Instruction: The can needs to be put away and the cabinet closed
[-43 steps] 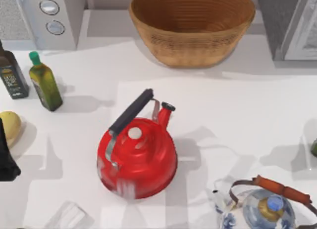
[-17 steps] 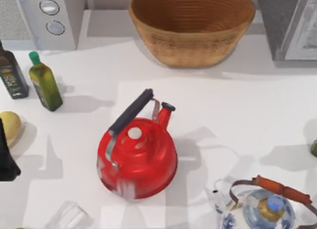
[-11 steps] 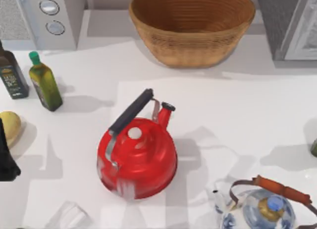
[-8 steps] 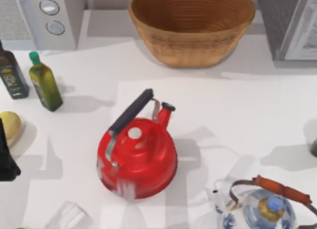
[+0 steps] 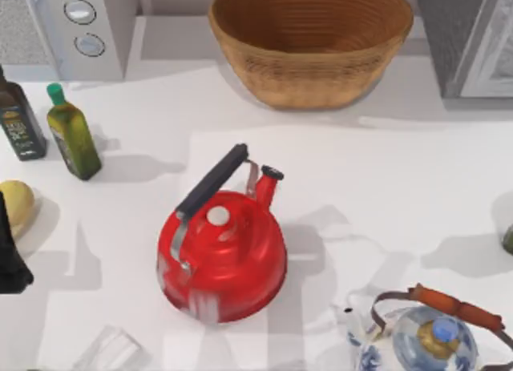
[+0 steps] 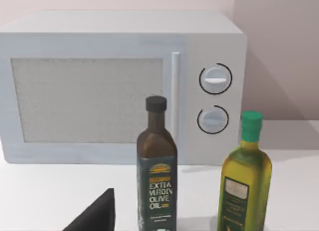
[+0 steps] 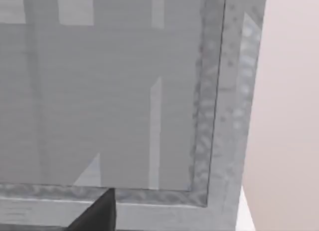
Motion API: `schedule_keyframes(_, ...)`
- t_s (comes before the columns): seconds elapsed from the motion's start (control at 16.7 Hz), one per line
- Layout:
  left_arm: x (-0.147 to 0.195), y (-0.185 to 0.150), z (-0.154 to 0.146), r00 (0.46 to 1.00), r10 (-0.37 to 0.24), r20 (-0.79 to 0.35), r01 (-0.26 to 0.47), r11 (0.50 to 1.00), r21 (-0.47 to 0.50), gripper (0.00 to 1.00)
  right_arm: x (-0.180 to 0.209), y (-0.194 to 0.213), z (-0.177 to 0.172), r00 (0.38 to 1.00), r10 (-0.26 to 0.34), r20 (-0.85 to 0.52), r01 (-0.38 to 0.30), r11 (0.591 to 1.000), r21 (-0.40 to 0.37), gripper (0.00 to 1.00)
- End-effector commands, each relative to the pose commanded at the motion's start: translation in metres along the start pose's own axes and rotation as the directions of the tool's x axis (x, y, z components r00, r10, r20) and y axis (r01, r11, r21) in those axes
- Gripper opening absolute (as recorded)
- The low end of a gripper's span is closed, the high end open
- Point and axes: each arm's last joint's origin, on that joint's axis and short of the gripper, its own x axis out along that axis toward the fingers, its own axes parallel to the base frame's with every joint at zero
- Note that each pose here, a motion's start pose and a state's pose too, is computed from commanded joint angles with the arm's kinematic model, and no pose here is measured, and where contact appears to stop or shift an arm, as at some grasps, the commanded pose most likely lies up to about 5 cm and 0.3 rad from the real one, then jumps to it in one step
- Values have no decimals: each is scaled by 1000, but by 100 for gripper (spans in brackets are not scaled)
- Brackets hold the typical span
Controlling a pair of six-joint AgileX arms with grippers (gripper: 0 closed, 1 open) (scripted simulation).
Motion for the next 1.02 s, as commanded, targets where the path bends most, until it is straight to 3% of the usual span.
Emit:
schedule_keyframes(0.18, 0, 0, 0, 1000, 0, 0, 0, 1000, 0, 100, 15, -17, 52, 999, 28, 30, -27, 999, -46, 100)
schedule_keyframes(0.54, 0, 0, 0, 1000, 0, 0, 0, 1000, 0, 100, 22, -23, 188, 996, 59, 72, -50, 992, -114, 100)
schedule_keyframes(0.78, 0, 0, 0, 1000, 0, 0, 0, 1000, 0, 100, 11, -7, 262, 997, 49, 61, -42, 993, -106, 100)
schedule_keyframes(1.02, 0, 0, 0, 1000, 0, 0, 0, 1000, 0, 100, -3, 7, 303, 1000, 12, 23, -11, 999, -47, 100)
